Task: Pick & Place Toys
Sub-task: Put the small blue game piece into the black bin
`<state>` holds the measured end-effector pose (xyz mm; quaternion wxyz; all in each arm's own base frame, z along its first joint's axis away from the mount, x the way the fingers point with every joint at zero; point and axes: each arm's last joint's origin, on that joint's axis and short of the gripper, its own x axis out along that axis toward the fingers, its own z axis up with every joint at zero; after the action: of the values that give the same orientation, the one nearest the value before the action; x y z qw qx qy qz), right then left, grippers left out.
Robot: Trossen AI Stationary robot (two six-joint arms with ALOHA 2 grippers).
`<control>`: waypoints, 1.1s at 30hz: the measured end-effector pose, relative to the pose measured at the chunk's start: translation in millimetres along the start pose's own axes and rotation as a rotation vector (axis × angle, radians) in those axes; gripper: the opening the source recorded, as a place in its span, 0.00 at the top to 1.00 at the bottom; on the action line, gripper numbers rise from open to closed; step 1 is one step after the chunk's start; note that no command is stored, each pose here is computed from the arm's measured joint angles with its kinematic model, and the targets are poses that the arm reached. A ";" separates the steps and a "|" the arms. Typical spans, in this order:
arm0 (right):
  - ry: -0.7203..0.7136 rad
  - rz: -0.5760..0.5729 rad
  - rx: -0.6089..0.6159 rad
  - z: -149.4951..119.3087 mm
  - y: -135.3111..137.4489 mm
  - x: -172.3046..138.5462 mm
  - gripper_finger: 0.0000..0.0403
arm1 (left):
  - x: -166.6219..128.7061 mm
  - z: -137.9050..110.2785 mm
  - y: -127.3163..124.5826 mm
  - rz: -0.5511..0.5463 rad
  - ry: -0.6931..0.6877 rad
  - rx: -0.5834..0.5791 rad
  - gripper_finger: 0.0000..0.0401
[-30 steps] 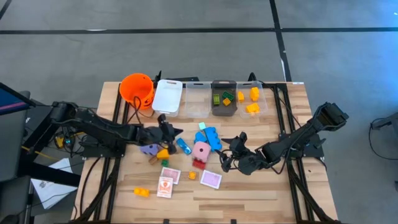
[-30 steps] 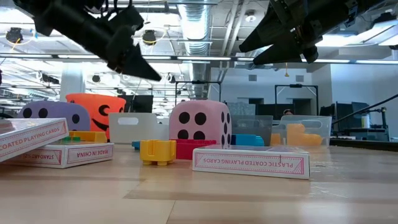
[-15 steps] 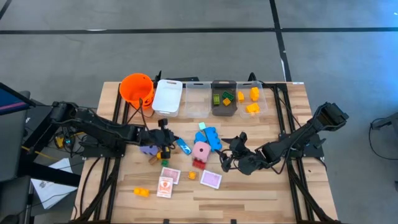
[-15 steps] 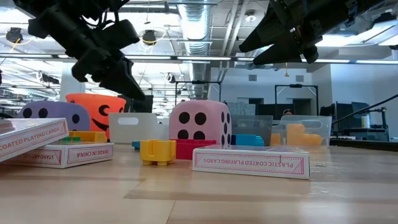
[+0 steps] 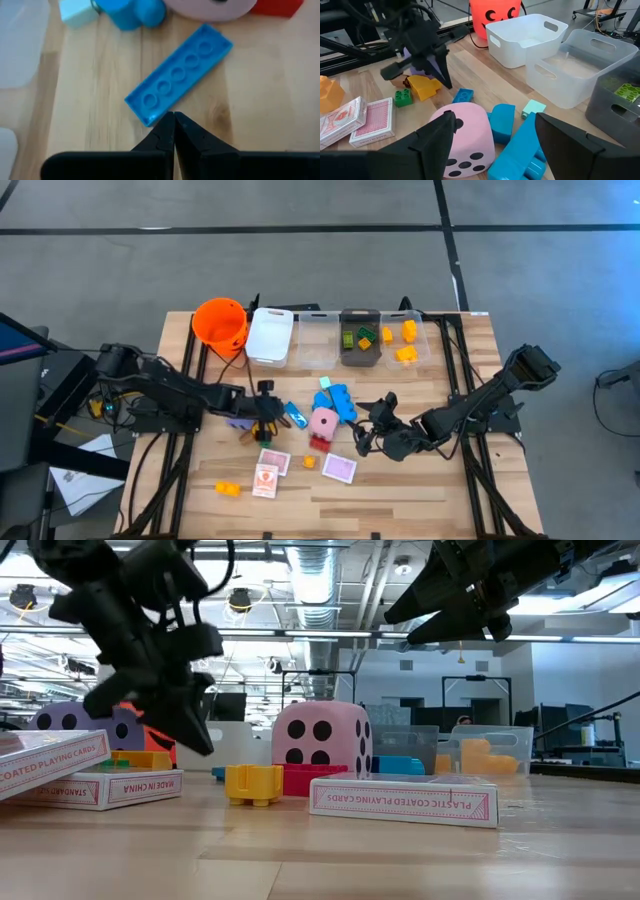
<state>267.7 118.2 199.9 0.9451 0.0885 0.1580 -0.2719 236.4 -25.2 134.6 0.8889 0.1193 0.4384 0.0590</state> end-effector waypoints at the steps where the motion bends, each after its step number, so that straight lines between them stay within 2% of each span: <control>1: 0.000 0.000 0.000 0.0 0.0 0.0 0.33 | 2.1 -1.0 0.9 0.006 0.010 -0.002 1.00; 10: 0.000 0.000 0.000 0.0 0.0 0.0 0.33 | 9.0 1.8 12.9 0.050 -0.019 -0.056 1.00; 17: 0.001 -0.001 -0.002 -0.1 -0.1 0.0 0.33 | 9.3 1.7 12.9 0.015 -0.020 -0.055 1.00; 20: 0.001 -0.001 -0.002 -0.2 -0.1 0.0 0.33 | 9.3 1.7 12.8 0.011 -0.020 0.008 1.00; 22: 0.001 -0.001 -0.003 -0.2 -0.2 0.0 0.33 | 9.3 1.9 11.2 -0.045 -0.029 0.108 0.98; 24: 0.002 -0.001 -0.004 -0.3 -0.2 0.0 0.33 | 9.1 3.1 9.5 -0.102 -0.053 0.181 0.94; 26: 0.004 -0.002 -0.006 -0.5 -0.4 0.0 0.33 | 8.8 6.7 9.0 -0.120 -0.094 0.185 0.89; 33: 0.003 -0.010 -0.004 0.3 -1.7 1.8 0.33 | 8.2 12.4 10.0 -0.106 -0.151 0.178 0.58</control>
<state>268.3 115.8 199.4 0.9437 0.0863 0.1606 -0.2762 251.3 -15.8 138.3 0.9071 0.1784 0.3796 -0.0362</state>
